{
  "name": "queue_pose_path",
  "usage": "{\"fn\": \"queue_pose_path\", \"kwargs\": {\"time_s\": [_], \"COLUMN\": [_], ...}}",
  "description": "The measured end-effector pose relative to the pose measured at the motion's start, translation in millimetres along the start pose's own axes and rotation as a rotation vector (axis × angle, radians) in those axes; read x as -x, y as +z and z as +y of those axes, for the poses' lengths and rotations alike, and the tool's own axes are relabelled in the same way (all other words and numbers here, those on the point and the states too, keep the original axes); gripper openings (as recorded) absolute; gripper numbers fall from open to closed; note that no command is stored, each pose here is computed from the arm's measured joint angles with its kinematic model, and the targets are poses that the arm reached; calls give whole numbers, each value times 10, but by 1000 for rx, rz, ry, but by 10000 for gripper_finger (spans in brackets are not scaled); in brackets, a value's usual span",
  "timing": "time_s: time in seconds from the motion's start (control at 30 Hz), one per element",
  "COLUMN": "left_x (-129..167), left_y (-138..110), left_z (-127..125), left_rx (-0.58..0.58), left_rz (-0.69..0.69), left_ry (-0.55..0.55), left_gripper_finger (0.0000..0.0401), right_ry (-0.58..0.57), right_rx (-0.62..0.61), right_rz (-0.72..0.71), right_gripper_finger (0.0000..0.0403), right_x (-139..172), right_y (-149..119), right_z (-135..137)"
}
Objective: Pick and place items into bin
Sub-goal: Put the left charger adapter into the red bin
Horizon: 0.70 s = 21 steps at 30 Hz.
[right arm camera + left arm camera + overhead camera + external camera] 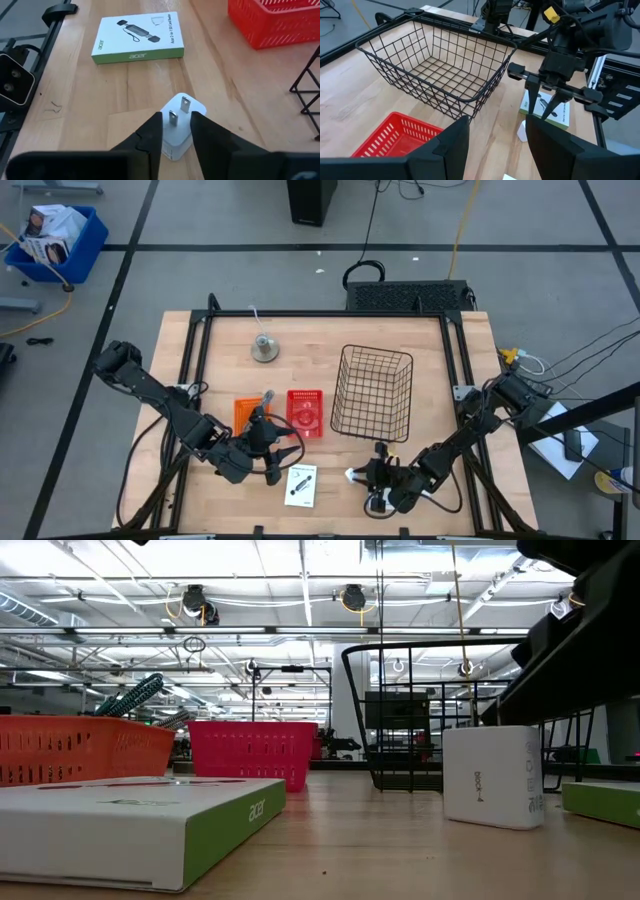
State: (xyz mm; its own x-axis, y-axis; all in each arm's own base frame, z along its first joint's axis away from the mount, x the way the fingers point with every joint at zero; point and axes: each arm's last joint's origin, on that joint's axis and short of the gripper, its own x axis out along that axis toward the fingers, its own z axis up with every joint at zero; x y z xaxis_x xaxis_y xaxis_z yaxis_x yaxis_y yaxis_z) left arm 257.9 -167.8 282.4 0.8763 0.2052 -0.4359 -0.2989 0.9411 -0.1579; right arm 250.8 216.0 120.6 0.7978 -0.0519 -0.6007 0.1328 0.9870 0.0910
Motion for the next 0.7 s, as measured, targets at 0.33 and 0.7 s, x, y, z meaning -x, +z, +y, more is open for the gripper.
{"fn": "queue_pose_path", "kwargs": {"time_s": [0.33,0.7], "left_x": [-119,-182], "left_y": [-123,-186], "left_z": [-46,-65], "left_rx": [-24,-19], "left_rz": [30,44], "left_ry": [22,36], "left_gripper_finger": [198,198], "right_ry": [6,33], "right_rx": [58,99], "right_rz": [2,-25], "right_gripper_finger": [9,1], "right_x": [-2,-6], "right_y": [-3,20], "right_z": [1,27]}}
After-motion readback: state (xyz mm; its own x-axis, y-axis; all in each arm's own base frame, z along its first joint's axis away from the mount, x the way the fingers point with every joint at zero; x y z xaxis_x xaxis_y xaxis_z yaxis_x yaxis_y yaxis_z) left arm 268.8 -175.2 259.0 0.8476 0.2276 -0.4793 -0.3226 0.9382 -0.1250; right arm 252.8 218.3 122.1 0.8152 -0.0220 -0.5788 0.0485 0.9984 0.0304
